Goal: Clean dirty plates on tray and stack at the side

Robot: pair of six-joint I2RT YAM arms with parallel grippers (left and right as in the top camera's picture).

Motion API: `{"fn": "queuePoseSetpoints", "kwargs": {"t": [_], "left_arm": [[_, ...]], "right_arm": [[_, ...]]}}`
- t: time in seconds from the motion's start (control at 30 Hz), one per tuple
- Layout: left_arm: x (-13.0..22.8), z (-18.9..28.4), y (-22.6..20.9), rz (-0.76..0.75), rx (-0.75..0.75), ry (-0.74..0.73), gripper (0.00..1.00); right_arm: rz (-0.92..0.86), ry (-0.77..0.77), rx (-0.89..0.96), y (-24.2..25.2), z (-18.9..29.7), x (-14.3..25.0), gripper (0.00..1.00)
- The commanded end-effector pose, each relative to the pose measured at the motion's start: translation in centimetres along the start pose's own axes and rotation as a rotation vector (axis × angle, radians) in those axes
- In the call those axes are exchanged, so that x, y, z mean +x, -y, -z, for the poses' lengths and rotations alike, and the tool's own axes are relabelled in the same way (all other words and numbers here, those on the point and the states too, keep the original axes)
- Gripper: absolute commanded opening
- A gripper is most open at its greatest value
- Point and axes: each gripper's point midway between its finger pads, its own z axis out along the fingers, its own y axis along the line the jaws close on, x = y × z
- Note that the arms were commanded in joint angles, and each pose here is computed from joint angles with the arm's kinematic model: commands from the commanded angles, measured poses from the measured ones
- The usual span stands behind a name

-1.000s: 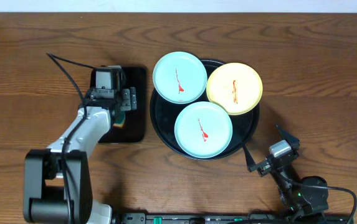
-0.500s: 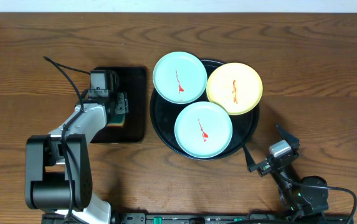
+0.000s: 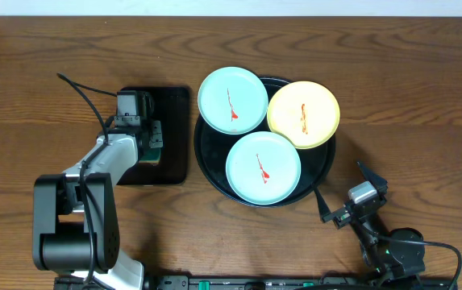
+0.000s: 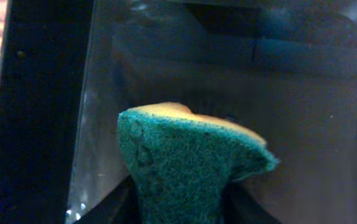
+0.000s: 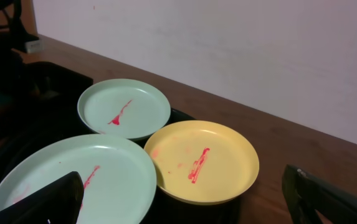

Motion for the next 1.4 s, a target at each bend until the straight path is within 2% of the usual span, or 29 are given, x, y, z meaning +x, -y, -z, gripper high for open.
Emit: {"fn": "queuePoseSetpoints", "kwargs": {"t": [0.0, 0.17, 0.3, 0.63, 0.87, 1.03, 1.13, 1.27, 1.37], "left_arm": [[-0.9, -0.1, -0.2, 0.035, -0.006, 0.013, 0.3], [-0.9, 0.1, -0.2, 0.068, -0.006, 0.014, 0.08], [-1.3, 1.5, -0.3, 0.07, -0.005, 0.026, 0.07], [-5.1, 9.3, -1.0, 0.091, 0.013, 0.212, 0.07], [-3.0, 10.4, -1.2, 0.084, 0.006, 0.141, 0.07], [-1.7, 10.2, -1.3, 0.148, 0.004, 0.088, 0.07], [-1.4, 10.2, -1.0, 0.146, 0.016, 0.076, 0.07], [-1.2, 10.2, -0.6, 0.142, 0.034, 0.067, 0.07], [-1.3, 10.3, -0.5, 0.139, 0.037, 0.067, 0.07]], "right_arm": [[0.011, 0.001, -0.003, -0.1, 0.0, 0.1, 0.99], [0.01, 0.002, -0.005, -0.1, 0.0, 0.1, 0.99], [-0.021, 0.004, -0.015, -0.3, 0.0, 0.0, 0.99], [-0.415, 0.001, -0.015, -0.3, 0.0, 0.0, 0.99], [-0.764, -0.015, -0.107, -1.8, 0.1, -0.4, 0.99], [-0.986, -0.027, -0.14, -2.3, 0.1, -0.7, 0.99], [-0.873, 0.004, -0.236, -3.5, 0.5, -2.1, 0.99], [-0.814, -0.007, -0.247, -3.7, 0.7, -2.7, 0.99], [-0.723, -0.017, -0.225, -3.2, 1.0, -4.3, 0.92]]}}
